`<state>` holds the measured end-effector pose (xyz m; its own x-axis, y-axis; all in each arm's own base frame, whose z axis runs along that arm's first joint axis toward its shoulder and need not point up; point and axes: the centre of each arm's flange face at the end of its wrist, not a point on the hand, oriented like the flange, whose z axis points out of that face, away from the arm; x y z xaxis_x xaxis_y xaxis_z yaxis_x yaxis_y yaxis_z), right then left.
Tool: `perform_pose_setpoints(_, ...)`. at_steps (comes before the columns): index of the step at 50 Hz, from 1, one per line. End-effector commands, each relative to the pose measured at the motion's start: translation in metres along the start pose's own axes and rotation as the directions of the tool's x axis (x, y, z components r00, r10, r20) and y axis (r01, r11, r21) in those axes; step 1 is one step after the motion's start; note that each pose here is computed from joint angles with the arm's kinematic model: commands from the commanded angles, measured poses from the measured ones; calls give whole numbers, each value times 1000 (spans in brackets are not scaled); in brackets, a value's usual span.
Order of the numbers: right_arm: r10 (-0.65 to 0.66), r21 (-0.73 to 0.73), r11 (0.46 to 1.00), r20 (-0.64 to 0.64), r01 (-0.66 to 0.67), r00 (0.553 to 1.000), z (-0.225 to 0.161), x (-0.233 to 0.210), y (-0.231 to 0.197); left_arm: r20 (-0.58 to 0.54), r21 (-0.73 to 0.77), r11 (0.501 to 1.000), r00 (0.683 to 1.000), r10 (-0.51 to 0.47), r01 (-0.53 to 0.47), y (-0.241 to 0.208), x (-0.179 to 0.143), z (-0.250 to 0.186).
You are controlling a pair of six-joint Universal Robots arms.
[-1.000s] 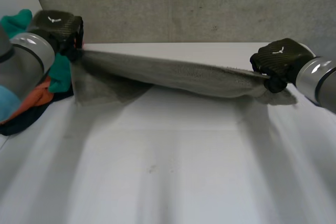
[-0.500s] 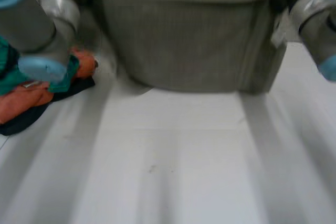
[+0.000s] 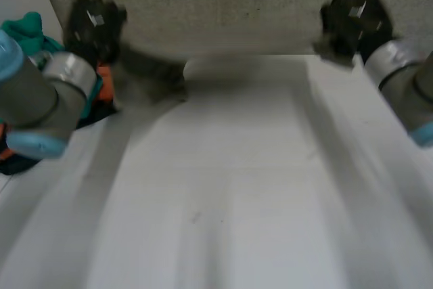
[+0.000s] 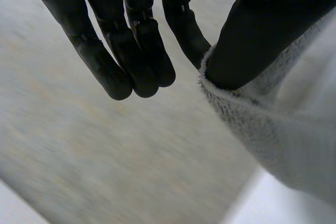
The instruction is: Fold the laundry.
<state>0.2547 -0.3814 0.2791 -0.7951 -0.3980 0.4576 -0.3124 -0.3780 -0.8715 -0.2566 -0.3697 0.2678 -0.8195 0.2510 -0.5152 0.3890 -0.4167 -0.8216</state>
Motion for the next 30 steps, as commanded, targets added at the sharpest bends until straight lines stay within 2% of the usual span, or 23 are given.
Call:
perform_pose_setpoints(1, 59, -278, 961, 171, -9, 983, -36, -50, 74, -170, -253, 967, 985, -28, -17, 81, 54, -37)
perform_pose_setpoints(7, 32, -400, 915, 216, 58, 976, -51, -57, 99, -232, -418, 907, 971, -53, -51, 110, 70, -52)
perform_pose_setpoints(14, 71, -451, 892, 190, 23, 979, -56, -49, 93, -252, -500, 866, 960, -121, -22, 108, 69, -58)
perform_pose_setpoints(24, 123, -469, 883, 159, -35, 980, -62, -46, 88, -115, -524, 846, 977, -180, 94, 111, 34, -55)
perform_pose_setpoints(30, 131, -478, 878, 167, -36, 977, -65, -50, 90, -98, -591, 795, 966, -239, 137, 118, 11, -70)
